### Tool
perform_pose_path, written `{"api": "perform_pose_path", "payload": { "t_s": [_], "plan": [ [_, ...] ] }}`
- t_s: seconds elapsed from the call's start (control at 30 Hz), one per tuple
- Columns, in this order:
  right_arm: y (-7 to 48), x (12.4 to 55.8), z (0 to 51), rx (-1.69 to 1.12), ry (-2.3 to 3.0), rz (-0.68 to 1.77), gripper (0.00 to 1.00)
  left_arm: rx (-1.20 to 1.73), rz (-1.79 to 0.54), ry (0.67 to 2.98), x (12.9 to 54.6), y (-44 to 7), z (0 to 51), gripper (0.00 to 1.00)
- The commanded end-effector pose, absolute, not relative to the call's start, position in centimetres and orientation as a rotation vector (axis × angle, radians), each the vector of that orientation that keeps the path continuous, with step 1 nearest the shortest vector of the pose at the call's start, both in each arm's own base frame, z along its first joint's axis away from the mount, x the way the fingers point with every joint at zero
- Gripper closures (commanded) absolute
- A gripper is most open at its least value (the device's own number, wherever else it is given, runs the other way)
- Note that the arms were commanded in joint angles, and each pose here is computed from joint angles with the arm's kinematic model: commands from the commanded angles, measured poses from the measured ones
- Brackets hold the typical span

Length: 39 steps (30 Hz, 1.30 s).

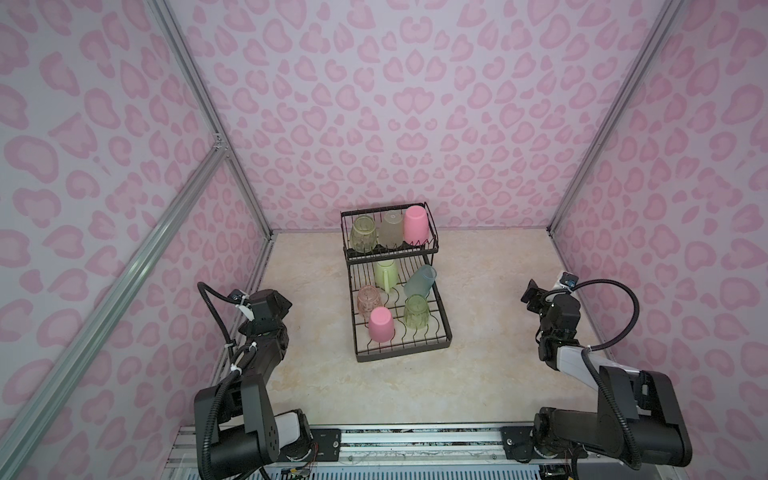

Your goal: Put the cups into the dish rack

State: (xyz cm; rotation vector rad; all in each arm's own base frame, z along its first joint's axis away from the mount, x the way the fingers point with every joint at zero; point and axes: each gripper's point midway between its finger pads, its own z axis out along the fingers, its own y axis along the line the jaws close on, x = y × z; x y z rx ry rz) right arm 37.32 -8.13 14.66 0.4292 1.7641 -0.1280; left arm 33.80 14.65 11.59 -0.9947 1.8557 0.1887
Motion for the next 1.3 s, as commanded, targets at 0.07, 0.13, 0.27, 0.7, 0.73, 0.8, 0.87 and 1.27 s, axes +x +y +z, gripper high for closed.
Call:
{"api": "perform_pose_path", "payload": {
  "t_s": [0.07,0.13,0.27,0.7,0.73,0.8,0.87,1.27],
  "plan": [
    [-7.5,37.9,14.7,0.383,1.778,-0.138,0.06,-0.878,0.154,1.820,35.1,14.1,12.2,0.03],
    [-7.2,38.1,14.1,0.370,1.807,-0.146,0.06,-0.842,0.142,1.815,35.4,13.8,12.1,0.03],
    [-6.1,39.1,12.3,0.312,1.861,-0.160,0.06,-0.744,0.097,1.825,36.4,12.6,11.5,0.03],
    [-3.8,39.1,10.8,0.195,1.836,-0.174,0.06,-0.269,0.223,1.842,39.3,4.1,12.5,0.03],
    [-3.7,38.9,10.6,0.187,1.823,-0.168,0.05,-0.275,0.216,1.824,39.0,4.2,12.6,0.03],
    [-3.4,38.9,10.4,0.171,1.821,-0.174,0.05,-0.269,0.183,1.795,38.3,4.2,12.3,0.03],
    [-2.8,38.6,10.3,0.141,1.807,-0.190,0.01,-0.278,0.188,1.753,37.8,4.3,12.1,0.04],
    [-3.3,38.7,10.3,0.176,1.815,-0.197,0.01,-0.276,0.184,1.761,37.9,4.3,12.2,0.03]
  ]
}}
